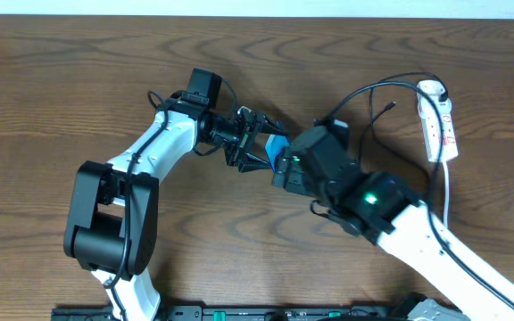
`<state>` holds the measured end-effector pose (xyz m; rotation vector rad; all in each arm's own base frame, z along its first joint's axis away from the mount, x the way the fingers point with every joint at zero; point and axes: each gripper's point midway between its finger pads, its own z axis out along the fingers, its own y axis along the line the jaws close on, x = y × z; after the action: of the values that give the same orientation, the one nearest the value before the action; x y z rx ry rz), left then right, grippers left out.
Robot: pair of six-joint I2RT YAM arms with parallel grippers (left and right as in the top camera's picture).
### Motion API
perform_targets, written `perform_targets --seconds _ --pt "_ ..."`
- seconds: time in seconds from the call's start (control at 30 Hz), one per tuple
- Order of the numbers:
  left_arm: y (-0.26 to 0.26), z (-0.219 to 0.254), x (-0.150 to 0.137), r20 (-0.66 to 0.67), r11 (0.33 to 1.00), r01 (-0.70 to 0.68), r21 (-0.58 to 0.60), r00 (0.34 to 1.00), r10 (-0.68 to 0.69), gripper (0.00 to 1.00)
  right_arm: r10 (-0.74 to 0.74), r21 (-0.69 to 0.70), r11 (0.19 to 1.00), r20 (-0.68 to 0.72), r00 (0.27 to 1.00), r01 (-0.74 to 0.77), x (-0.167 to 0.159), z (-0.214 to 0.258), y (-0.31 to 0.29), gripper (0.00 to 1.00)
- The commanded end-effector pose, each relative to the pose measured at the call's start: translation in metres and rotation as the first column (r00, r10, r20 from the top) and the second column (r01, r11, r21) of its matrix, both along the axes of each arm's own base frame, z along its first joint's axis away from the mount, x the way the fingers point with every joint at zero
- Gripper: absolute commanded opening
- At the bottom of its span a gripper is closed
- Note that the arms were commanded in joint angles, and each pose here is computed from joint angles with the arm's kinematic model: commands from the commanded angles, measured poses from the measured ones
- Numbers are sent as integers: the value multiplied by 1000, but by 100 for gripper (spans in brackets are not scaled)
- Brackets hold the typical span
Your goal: Plug charger to phone and switch on socket
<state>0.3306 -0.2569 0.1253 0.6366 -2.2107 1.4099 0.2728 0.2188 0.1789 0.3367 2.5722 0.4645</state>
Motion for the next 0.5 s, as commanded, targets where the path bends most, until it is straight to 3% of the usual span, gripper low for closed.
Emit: perform_targets --seconds 0.0,0.27,0.47 --pt "-2 28 5 65 998 16 -58 998 -13 70 -95 17 995 -66 993 96 3 -17 7 77" --pt "-2 28 5 65 998 16 -58 998 -13 70 -99 -8 995 -98 990 99 10 -38 14 53" --pt "-2 28 5 65 998 16 -58 998 -13 70 -99 20 995 -68 993 101 16 -32 19 43"
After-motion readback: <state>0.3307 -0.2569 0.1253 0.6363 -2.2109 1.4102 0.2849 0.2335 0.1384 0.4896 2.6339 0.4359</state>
